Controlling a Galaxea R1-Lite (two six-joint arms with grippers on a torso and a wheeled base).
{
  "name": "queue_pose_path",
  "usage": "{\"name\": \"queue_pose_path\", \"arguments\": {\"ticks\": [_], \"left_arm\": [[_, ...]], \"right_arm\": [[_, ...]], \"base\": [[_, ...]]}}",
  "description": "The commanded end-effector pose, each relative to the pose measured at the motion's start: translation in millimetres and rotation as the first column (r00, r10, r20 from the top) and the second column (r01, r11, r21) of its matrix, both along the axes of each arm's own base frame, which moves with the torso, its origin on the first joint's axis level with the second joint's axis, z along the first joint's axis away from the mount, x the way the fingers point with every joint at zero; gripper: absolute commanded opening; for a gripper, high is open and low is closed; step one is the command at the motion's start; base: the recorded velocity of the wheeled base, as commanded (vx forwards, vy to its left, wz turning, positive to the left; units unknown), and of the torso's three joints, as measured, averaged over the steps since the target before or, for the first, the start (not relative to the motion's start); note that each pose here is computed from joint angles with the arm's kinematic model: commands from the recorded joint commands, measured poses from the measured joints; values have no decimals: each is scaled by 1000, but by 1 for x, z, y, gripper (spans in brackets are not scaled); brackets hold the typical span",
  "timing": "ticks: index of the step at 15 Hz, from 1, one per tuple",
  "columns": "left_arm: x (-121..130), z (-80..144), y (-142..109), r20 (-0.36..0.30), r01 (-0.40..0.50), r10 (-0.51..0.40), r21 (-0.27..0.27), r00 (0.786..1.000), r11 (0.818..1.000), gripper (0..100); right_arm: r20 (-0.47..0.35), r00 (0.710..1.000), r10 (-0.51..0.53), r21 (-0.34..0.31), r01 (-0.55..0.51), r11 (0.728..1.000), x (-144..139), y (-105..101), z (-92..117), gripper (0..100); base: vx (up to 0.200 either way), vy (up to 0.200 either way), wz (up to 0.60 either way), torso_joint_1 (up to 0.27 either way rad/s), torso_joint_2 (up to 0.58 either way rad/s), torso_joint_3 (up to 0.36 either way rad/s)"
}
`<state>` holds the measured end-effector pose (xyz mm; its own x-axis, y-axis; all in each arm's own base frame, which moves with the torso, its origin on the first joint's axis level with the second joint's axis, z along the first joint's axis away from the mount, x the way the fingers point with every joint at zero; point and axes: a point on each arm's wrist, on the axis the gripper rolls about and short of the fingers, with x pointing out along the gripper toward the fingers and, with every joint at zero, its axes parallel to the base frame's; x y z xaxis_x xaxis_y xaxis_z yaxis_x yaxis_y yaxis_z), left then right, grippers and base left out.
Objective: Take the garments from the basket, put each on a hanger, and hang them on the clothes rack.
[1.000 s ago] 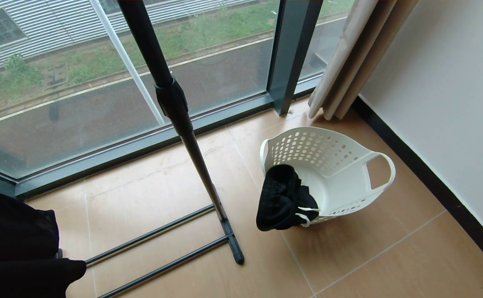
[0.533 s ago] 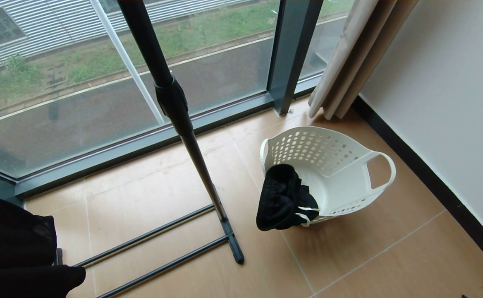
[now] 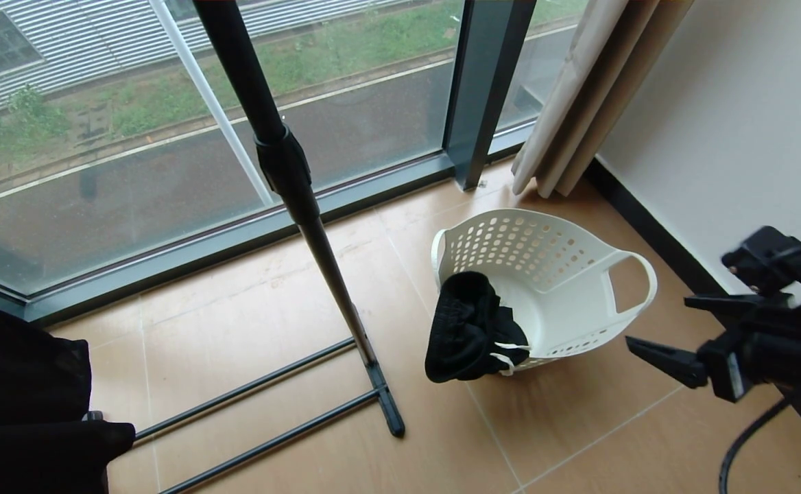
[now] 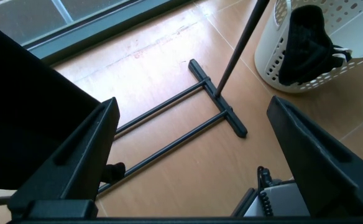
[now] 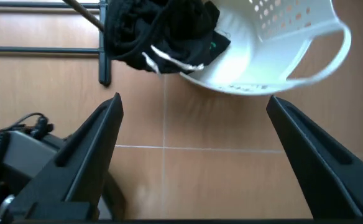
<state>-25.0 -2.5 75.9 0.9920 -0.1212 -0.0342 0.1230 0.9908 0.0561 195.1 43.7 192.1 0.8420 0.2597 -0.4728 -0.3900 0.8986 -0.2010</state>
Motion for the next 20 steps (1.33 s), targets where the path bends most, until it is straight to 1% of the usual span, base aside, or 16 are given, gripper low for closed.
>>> {"name": "queue_pose_path", "arguments": {"ticks": [1,3,4,5,6,7,10,11,12,13,15,20], "left_arm": [[0,0,0,-1,0,0,-2,1000,1000,100],[0,0,0,-1,0,0,-5,1000,1000,100],[0,0,0,-1,0,0,-5,1000,1000,100],[0,0,0,-1,0,0,-5,1000,1000,100],[0,0,0,-1,0,0,-5,1000,1000,100],[0,0,0,-1,0,0,-5,1000,1000,100],[0,0,0,-1,0,0,-5,1000,1000,100],[0,0,0,-1,0,0,-5,1000,1000,100],[0,0,0,-1,0,0,-5,1000,1000,100],[0,0,0,0,0,0,-5,1000,1000,100],[0,0,0,-1,0,0,-5,1000,1000,100],[0,0,0,-1,0,0,-5,1000,1000,100]], "right_arm": [[-48,995,87,-175,-94,980,77,37,-15,100],[-44,993,107,-280,-115,953,119,60,-27,100],[-35,994,105,-317,-111,942,135,68,-30,100],[-22,994,109,-367,-109,924,160,80,-38,100],[-23,992,124,-383,-124,916,172,89,-43,100],[-33,990,134,-389,-136,911,184,98,-50,100],[-65,988,142,-404,-156,901,204,116,-72,100],[-70,988,138,-409,-155,899,210,119,-79,100],[-69,988,138,-409,-154,900,213,120,-81,100],[-68,988,136,-410,-152,899,223,124,-88,100],[-61,993,103,-428,-119,896,232,126,-96,100],[-56,995,82,-429,-98,898,248,124,-108,100]], "base": [[0,0,0,0,0,0],[0,0,0,0,0,0],[0,0,0,0,0,0],[0,0,0,0,0,0],[0,0,0,0,0,0],[0,0,0,0,0,0],[0,0,0,0,0,0],[0,0,0,0,0,0],[0,0,0,0,0,0],[0,0,0,0,0,0],[0,0,0,0,0,0],[0,0,0,0,0,0]]}}
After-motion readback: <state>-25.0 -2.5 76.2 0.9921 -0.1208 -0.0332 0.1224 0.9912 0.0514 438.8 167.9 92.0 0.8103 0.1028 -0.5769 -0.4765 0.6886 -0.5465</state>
